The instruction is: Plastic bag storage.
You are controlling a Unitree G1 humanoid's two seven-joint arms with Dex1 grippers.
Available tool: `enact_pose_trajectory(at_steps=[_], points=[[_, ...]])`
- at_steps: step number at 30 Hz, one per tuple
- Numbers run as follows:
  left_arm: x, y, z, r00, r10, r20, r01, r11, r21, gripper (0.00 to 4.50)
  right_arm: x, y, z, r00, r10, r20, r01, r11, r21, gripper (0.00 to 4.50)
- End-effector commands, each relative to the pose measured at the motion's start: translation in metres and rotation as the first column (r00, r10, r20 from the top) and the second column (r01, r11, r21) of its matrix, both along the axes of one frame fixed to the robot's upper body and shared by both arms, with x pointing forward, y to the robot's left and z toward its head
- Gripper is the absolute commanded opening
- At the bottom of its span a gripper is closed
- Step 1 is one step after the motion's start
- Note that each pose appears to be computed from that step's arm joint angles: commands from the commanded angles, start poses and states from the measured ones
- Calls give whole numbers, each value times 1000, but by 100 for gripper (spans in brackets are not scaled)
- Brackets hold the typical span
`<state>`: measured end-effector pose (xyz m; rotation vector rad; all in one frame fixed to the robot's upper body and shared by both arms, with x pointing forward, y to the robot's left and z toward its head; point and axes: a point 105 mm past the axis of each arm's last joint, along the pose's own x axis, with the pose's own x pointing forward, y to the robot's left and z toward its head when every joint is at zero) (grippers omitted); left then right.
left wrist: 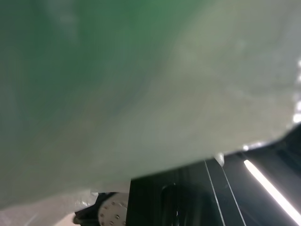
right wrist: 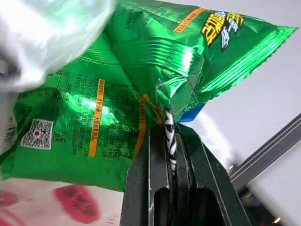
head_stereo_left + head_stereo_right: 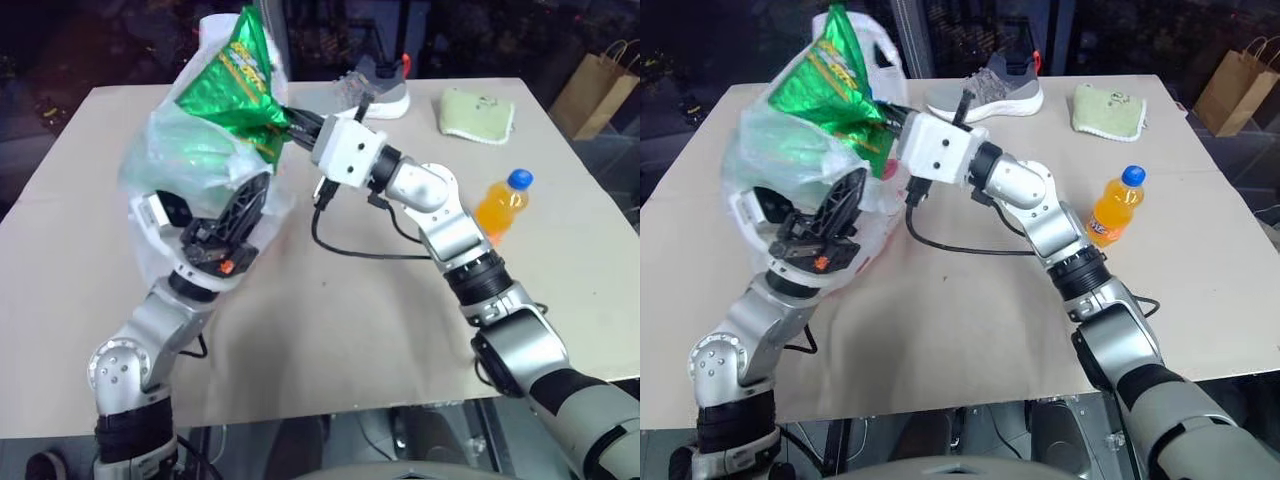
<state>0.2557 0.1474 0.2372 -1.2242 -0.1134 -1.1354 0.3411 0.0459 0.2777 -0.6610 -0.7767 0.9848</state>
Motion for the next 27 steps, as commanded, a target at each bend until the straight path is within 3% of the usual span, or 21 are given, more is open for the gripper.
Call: enact_pose_trajectory(at_steps=[1, 4, 11, 18, 23, 27], points=[[-11, -7, 3, 997, -60, 39, 60, 998, 17, 0, -4, -2, 2, 999, 20, -39, -20, 1000, -3, 62], [-16, -3, -1, 998, -56, 30, 56, 998, 14, 0, -2, -4, -5, 994, 25, -108, -27, 999, -23, 145], [-26, 11, 0, 999, 29, 36, -29, 1000, -8, 0, 3, -11, -9, 986, 4, -167, -8, 1000, -19, 449], [-29, 55, 16, 961, 264, 86, -259, 964, -58, 0, 12, -49, -1, 945, 40, -325, -20, 998, 64, 449], [-23, 81, 23, 926, 370, 79, -364, 928, -80, 0, -27, -88, -2, 793, 235, -562, -247, 967, 57, 449], [-19, 71, 22, 940, 335, 69, -331, 941, -64, 0, -34, -121, 17, 793, 212, -571, -209, 975, 72, 449]])
